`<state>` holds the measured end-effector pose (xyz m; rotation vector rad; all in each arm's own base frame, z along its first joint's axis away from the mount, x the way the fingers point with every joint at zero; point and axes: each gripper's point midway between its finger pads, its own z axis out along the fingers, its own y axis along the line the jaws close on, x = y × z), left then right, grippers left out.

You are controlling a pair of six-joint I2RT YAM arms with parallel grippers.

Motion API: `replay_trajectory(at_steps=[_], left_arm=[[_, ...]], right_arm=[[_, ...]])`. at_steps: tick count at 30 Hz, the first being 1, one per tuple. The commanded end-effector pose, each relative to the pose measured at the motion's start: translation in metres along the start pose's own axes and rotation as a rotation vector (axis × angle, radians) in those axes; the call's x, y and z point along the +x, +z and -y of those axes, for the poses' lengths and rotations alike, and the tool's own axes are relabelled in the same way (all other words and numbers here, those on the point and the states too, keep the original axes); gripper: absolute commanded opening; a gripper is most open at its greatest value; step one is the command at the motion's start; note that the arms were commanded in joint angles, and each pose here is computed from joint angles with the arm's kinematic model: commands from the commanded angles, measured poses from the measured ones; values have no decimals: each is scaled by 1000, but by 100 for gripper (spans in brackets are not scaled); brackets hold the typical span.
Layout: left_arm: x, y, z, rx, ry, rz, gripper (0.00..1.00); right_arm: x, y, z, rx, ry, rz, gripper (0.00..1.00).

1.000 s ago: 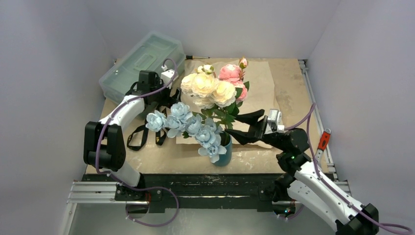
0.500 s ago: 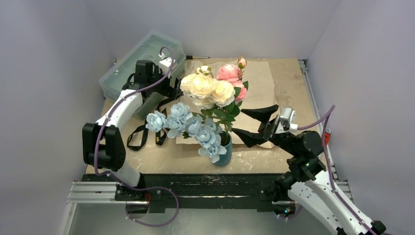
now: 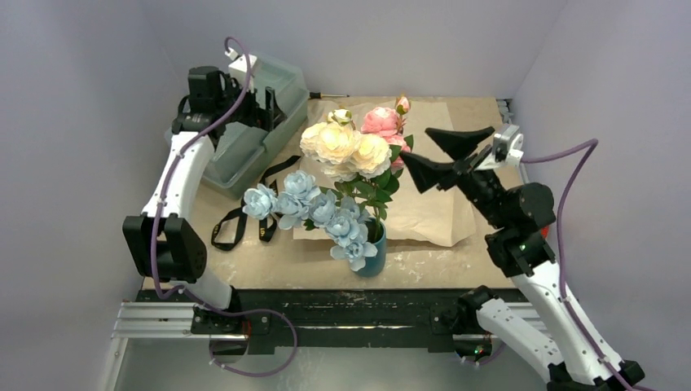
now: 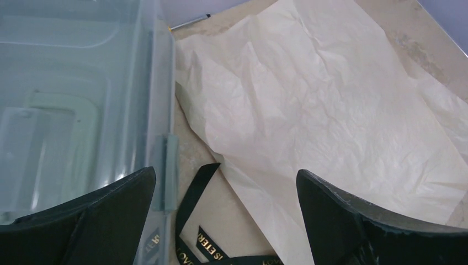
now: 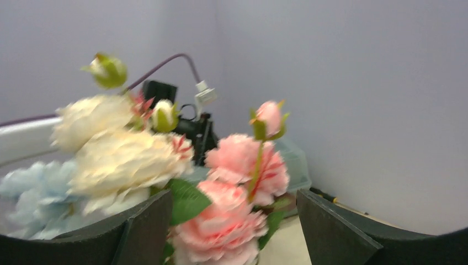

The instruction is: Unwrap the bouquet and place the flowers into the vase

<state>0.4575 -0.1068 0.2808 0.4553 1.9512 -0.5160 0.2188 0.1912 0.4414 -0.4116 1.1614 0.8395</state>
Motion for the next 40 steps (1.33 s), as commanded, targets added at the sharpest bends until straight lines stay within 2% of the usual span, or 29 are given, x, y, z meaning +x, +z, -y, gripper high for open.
replay_trajectory(at_steps=[1,6,10,14,20,26,30,40], left_arm=[[-28,-37,-24,-85,-54,19,100],[-23,-67,-66,-182,-197,-6,100],[-19,-87,-88,-277,-229,-45,100],[-8,-109,-105,-345,-243,-70,100],[8,-126,-111,-397,-205,-113,100],[15,-141,-120,-505,-184,-133,100],[40,-144,-122,-551,-220,-163,100],[45,-152,-127,-625,-259,-158,100]], right_arm=[[-38,14,39,117,49,54,86],[-39,23,96,225,21,-46,89],[-22,21,151,319,30,-184,91],[-3,0,211,428,20,-334,98],[45,-55,279,578,17,-544,98],[71,-88,292,600,6,-666,98],[68,-85,284,565,-4,-660,98],[80,-89,284,556,42,-700,98]])
